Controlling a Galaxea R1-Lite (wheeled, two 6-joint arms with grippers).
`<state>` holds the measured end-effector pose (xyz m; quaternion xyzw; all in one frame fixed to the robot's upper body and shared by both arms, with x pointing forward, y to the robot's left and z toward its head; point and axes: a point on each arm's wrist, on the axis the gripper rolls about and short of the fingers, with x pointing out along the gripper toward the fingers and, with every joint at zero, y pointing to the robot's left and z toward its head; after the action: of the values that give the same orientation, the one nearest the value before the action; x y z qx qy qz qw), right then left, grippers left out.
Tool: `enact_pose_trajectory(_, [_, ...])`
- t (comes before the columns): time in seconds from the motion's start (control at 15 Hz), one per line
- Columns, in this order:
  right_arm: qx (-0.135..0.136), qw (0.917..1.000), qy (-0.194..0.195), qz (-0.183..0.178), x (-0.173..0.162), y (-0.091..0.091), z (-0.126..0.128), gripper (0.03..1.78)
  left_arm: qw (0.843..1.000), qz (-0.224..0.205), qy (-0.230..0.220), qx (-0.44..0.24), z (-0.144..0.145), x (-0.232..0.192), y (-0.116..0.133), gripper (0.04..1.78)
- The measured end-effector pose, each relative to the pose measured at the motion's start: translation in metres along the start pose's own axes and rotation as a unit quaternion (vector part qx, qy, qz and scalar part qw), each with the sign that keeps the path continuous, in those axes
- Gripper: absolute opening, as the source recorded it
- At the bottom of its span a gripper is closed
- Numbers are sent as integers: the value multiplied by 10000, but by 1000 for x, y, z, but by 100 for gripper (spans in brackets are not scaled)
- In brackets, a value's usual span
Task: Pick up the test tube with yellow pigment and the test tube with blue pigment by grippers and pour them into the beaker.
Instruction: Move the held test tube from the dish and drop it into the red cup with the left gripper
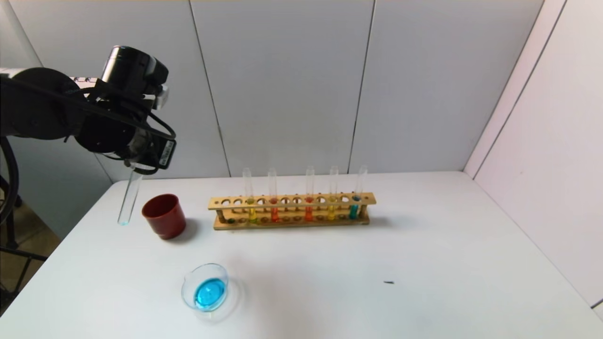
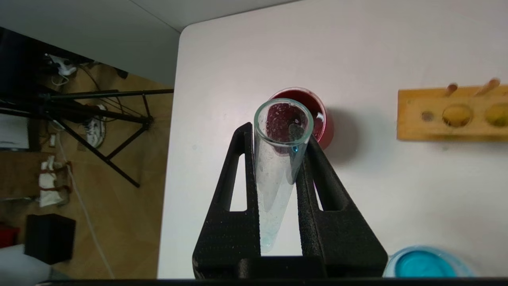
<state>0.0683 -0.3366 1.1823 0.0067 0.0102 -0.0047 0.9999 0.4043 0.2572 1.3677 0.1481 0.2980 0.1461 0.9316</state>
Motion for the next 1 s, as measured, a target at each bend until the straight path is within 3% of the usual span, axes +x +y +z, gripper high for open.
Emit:
enact_pose_trajectory(0.4, [2, 10000, 4, -2, 0, 0, 0, 170, 9958, 46, -499, -763, 11, 35, 12, 31])
enact_pose_trajectory(1.0, [0, 10000, 0, 0, 0, 0, 0, 170, 9931, -92, -607, -1000, 5, 76, 6, 31])
